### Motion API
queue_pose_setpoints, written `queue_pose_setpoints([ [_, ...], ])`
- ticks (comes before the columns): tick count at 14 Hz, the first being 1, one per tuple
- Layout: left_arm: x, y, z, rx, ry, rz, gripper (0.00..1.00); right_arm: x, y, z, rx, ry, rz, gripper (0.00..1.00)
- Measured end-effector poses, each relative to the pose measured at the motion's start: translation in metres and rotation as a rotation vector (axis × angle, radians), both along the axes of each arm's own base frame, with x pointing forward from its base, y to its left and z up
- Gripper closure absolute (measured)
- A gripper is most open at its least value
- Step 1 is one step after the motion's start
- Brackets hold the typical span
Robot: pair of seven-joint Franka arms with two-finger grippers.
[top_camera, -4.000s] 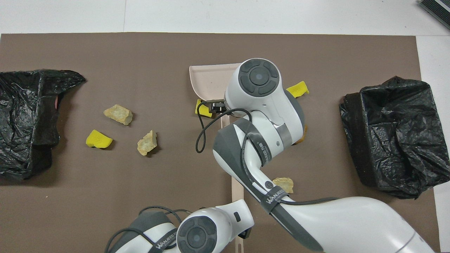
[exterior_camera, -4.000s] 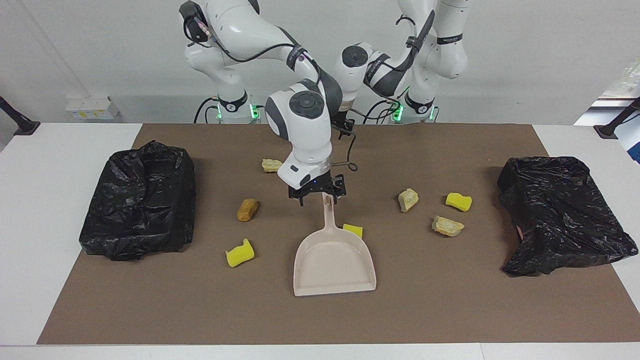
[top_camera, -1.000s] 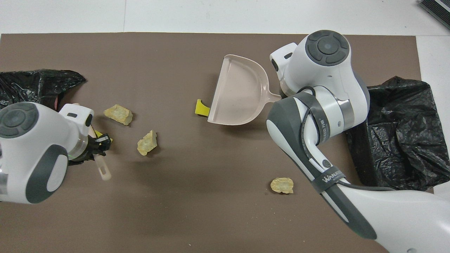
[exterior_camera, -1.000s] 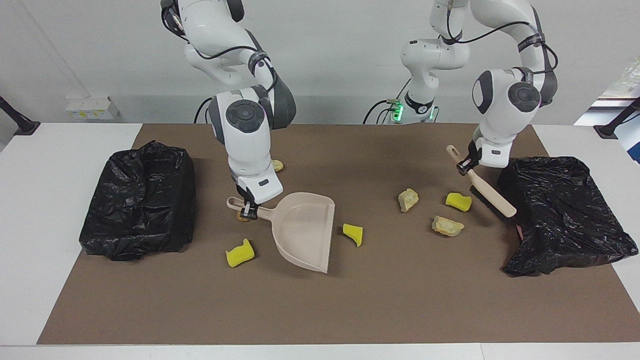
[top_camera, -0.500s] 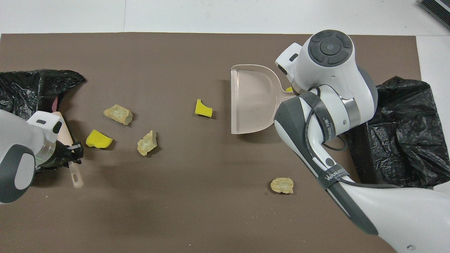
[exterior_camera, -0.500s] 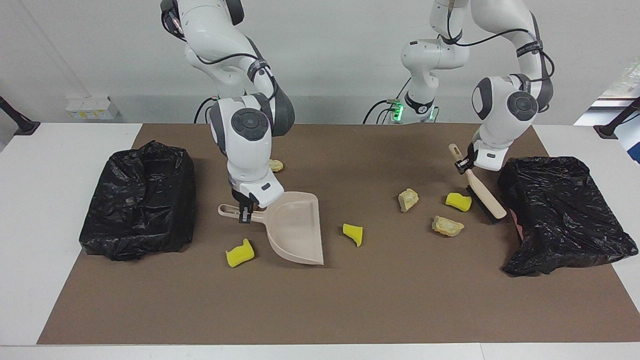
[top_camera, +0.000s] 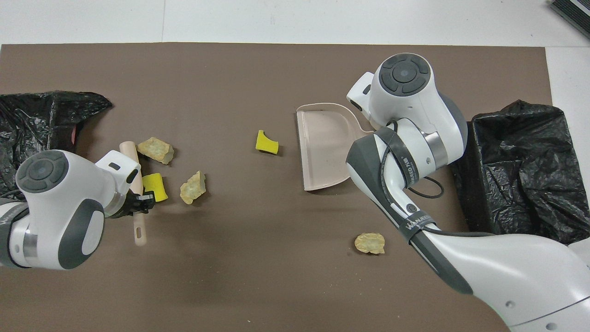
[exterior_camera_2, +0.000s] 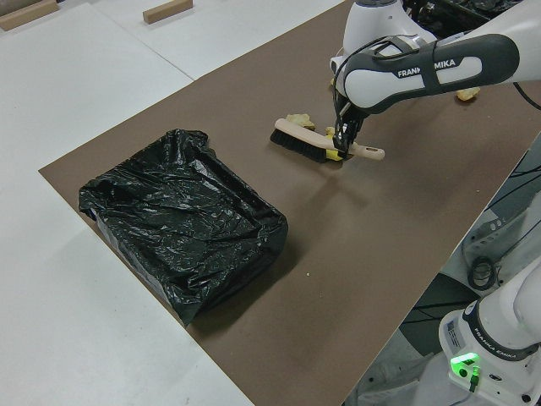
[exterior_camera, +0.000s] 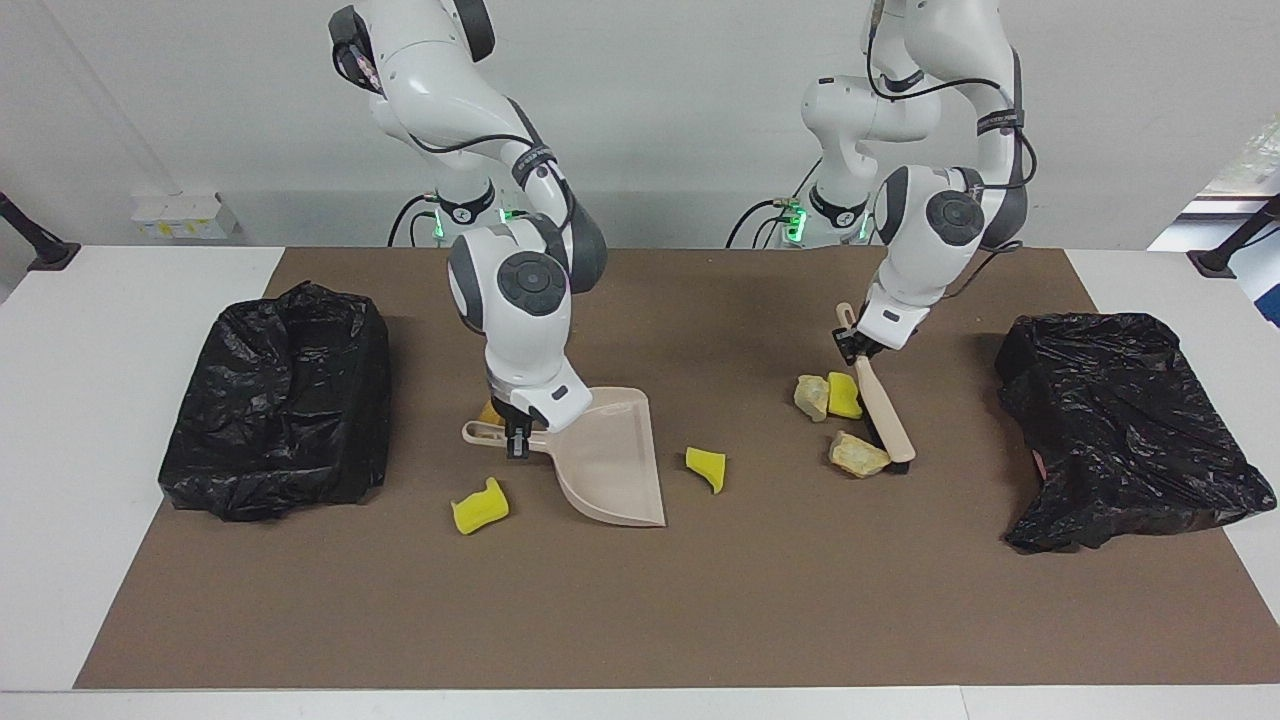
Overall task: Sweep and dump trash in bin
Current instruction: 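Sweep the sponge and chunks into the dustpan with the left gripper's brush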
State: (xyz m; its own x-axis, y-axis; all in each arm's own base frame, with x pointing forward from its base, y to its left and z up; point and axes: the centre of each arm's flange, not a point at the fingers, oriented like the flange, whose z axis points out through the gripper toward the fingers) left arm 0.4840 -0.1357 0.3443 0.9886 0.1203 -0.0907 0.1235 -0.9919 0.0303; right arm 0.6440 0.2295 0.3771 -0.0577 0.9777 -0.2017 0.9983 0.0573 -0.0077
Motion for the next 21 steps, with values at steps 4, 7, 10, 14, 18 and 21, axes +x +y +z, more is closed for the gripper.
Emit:
queue_pose_setpoints([
  [4,-0.005,-0.052,-0.003,-0.072,-0.013,-0.032,0.74,-0.015,0.036,-0.001,-0.003,-0.001,0.025,0.69],
  [7,-0.022,-0.099,-0.001,-0.127,-0.006,-0.074,0.74,-0.030,0.056,-0.001,-0.025,0.031,0.044,0.69],
  [10,-0.038,-0.136,0.004,-0.173,0.000,-0.109,0.74,-0.043,0.071,0.005,-0.040,0.047,0.059,0.69],
  [14,-0.053,-0.175,0.015,-0.205,-0.020,-0.170,0.74,-0.044,0.072,0.005,-0.042,0.049,0.060,0.69],
  [18,-0.032,-0.205,0.055,-0.303,-0.072,-0.143,0.74,-0.043,0.071,0.005,-0.042,0.050,0.058,0.69],
  [21,-0.007,-0.178,0.080,-0.321,-0.074,-0.019,0.74,-0.041,0.068,0.005,-0.042,0.056,0.083,0.69],
])
